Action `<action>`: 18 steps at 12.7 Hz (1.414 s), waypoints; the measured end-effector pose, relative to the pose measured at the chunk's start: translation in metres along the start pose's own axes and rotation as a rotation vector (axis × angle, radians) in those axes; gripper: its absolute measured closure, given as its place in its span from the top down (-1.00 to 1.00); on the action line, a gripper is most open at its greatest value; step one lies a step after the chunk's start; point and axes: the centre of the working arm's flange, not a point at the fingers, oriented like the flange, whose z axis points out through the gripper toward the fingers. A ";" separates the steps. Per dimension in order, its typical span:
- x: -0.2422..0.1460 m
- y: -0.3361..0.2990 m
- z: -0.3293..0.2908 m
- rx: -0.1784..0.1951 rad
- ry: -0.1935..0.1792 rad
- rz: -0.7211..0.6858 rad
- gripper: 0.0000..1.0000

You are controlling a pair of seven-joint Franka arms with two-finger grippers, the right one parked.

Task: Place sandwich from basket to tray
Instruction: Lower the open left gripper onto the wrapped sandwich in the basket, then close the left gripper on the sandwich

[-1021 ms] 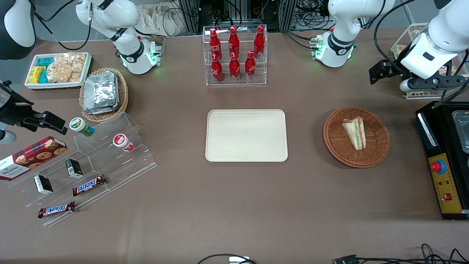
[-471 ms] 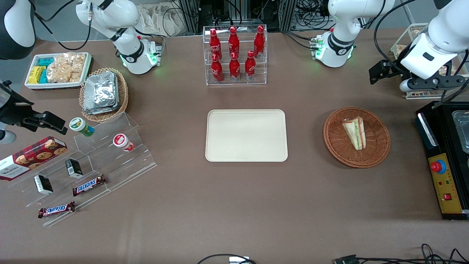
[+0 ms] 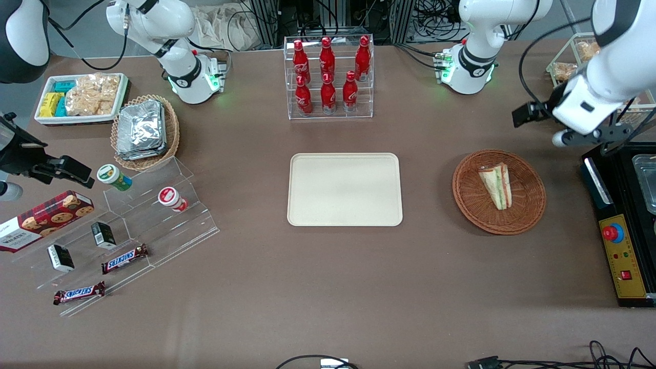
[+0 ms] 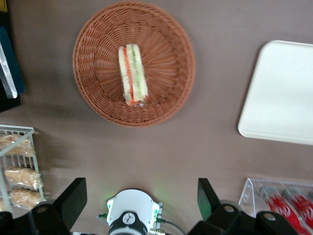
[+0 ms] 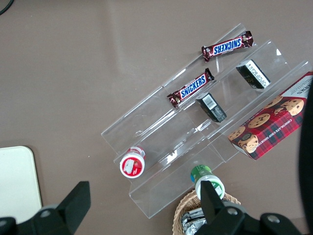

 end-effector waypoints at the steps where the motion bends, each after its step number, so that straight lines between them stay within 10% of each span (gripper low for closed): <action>1: 0.006 -0.015 0.027 -0.012 0.007 -0.029 1.00; 11: 0.027 -0.043 0.210 -0.044 0.125 -0.159 1.00; 18: 0.058 -0.035 0.285 -0.044 0.109 -0.217 0.99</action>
